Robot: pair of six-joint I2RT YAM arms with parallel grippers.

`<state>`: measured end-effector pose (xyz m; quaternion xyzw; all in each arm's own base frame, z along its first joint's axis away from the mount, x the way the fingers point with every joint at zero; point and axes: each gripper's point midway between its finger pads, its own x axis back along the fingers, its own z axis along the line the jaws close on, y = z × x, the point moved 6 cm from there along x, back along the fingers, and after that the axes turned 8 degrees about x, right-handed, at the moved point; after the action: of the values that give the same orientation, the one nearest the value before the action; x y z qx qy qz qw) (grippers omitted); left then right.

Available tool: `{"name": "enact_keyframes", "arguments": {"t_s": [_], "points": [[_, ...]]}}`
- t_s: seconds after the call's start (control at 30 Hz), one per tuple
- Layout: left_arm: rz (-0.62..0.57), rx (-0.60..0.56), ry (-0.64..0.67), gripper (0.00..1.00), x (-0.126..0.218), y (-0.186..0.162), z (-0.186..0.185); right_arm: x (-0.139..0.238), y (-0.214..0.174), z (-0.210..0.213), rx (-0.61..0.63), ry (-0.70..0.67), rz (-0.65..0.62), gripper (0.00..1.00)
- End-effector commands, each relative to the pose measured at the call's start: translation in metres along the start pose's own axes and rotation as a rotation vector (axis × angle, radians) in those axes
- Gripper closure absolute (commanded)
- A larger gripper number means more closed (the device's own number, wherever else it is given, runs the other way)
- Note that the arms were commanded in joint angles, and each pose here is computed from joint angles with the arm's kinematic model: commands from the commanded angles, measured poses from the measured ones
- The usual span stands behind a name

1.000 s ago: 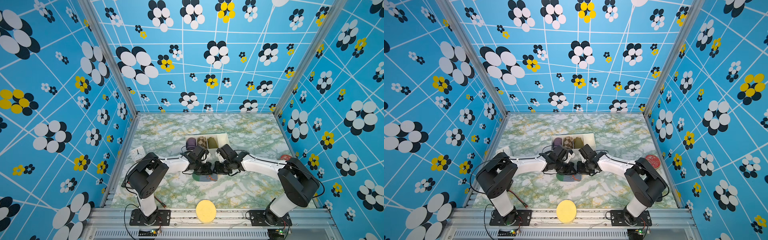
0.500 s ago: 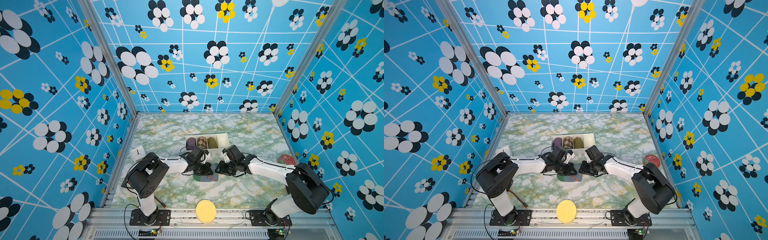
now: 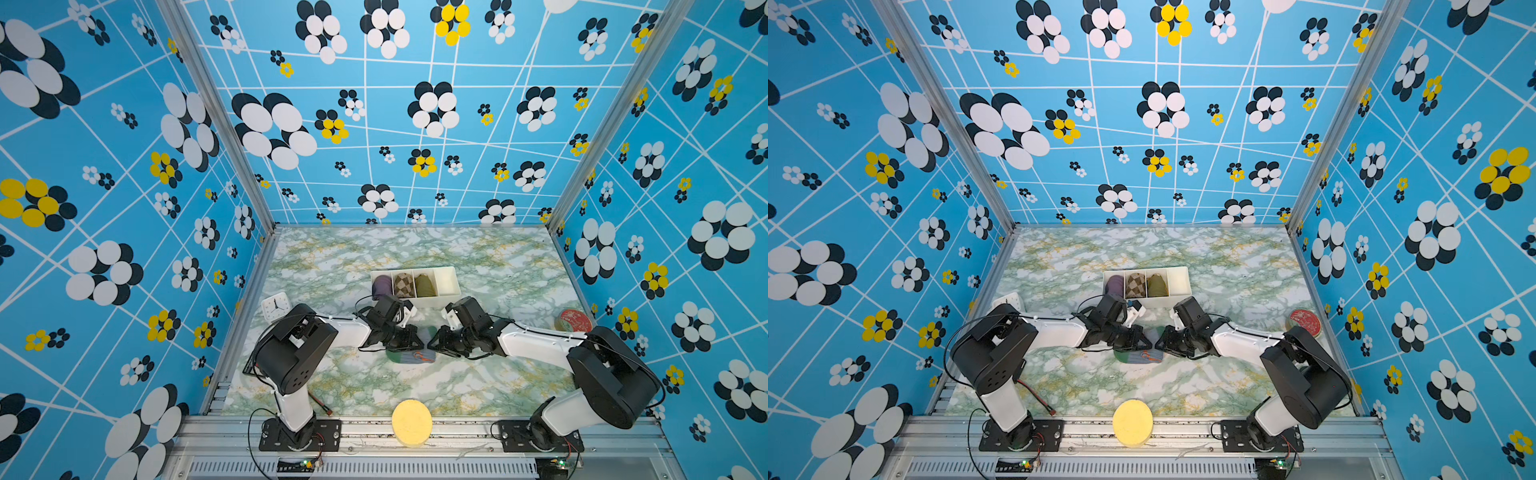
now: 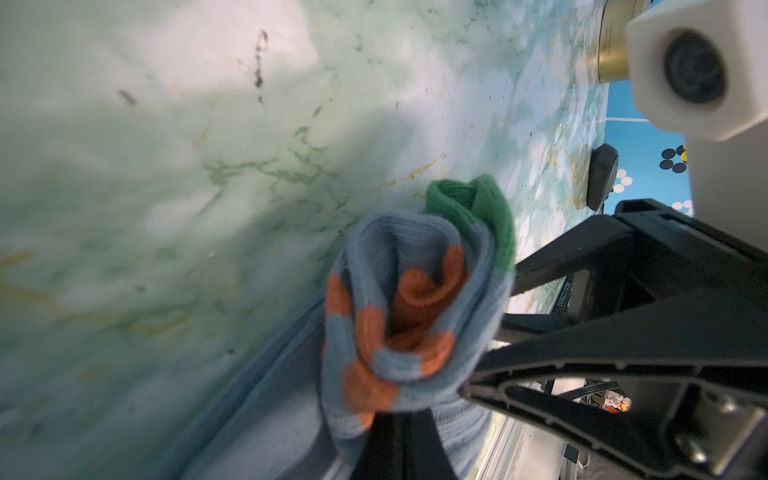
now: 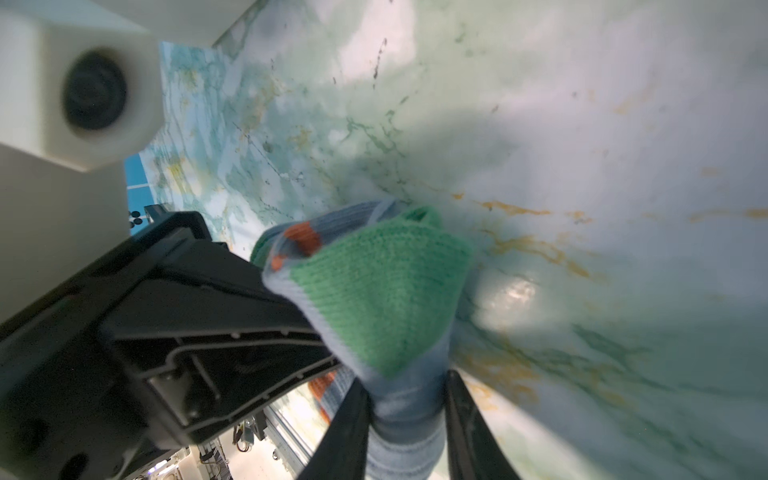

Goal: Roll the socks

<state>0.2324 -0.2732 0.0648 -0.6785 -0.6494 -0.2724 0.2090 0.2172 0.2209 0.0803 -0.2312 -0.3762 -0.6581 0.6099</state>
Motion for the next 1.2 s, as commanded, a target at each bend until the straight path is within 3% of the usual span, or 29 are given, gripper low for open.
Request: {"name": "enact_keyframes", "arguments": {"t_s": [0.0,0.87,1.17], "points": [[0.087,0.178,0.241,1.0,-0.006,-0.033,0.066,0.0,-0.002,-0.003,-0.024,0.012,0.001,0.68],[0.107,0.19,0.257,1.0,-0.01,-0.037,0.074,-0.004,0.008,-0.008,-0.058,0.079,-0.056,0.67],[0.112,0.156,0.27,1.0,-0.012,-0.032,0.064,-0.002,0.013,-0.002,-0.025,0.068,-0.063,0.82]]}}
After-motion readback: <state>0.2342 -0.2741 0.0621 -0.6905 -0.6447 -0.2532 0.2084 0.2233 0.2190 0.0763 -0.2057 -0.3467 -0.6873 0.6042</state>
